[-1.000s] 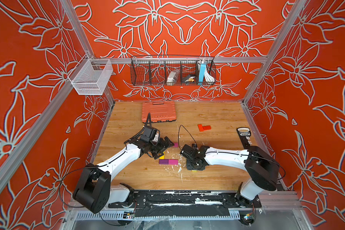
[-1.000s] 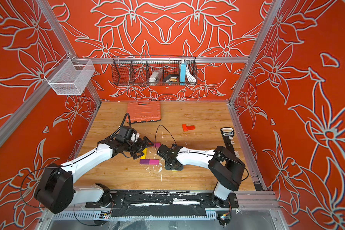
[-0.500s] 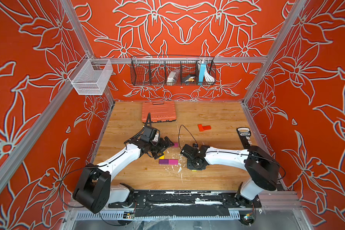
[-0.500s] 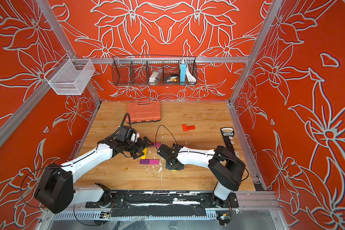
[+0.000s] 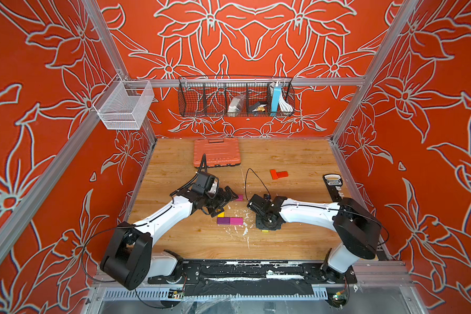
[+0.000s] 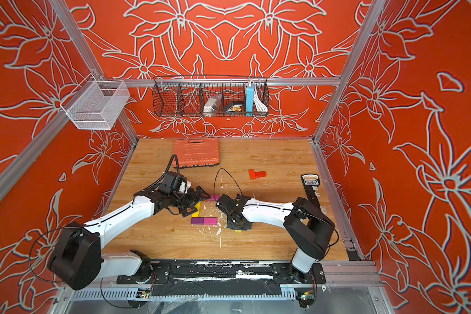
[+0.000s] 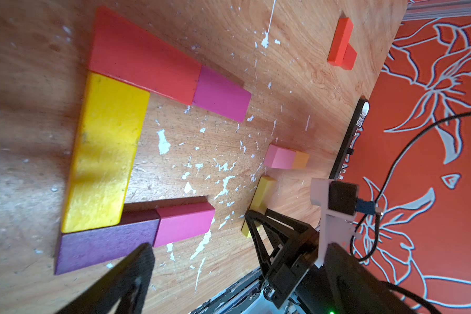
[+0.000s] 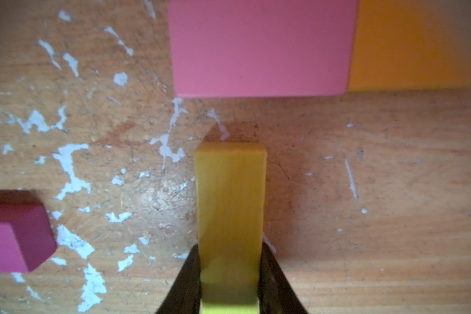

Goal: Assemble the letter c with building blocks
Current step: Assemble the building block at the center of the board.

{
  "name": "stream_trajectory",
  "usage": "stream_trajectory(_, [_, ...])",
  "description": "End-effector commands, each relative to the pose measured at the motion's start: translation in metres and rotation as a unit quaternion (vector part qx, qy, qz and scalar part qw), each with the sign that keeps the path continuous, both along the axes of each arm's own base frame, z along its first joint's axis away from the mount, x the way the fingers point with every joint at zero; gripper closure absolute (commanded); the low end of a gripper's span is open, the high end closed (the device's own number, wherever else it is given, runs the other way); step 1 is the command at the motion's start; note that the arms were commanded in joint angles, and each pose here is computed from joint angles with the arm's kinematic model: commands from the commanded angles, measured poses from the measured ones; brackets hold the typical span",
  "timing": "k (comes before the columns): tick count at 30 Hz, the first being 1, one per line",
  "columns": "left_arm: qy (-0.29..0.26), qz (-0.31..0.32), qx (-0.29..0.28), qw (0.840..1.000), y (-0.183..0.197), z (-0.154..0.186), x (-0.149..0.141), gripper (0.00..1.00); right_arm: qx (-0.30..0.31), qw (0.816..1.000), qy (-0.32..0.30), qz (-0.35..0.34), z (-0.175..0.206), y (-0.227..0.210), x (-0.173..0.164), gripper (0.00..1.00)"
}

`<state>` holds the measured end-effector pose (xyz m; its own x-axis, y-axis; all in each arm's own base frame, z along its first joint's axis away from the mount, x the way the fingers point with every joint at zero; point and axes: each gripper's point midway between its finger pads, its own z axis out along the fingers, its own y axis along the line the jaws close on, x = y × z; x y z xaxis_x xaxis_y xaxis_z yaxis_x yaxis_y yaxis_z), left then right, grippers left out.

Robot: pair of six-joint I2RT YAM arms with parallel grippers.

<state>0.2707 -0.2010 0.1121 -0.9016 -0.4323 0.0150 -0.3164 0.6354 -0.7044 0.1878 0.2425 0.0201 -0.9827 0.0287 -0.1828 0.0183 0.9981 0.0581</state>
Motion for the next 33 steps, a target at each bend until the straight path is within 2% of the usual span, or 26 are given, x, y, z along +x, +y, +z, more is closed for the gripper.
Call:
stream_trajectory(1, [-0.004,0.001,-0.002,1.000,-0.0028,0.0019,0.0037,0.02,-0.034,0.999,0.009,-0.001,-0.0152,-0.0132,0.0029,0.75])
stream_trajectory(33, [-0.002,-0.001,-0.005,1.000,-0.0048,-0.0008,0.0049,0.02,-0.038,0.999,0.016,0.008,-0.0177,-0.0095,0.0097,0.74])
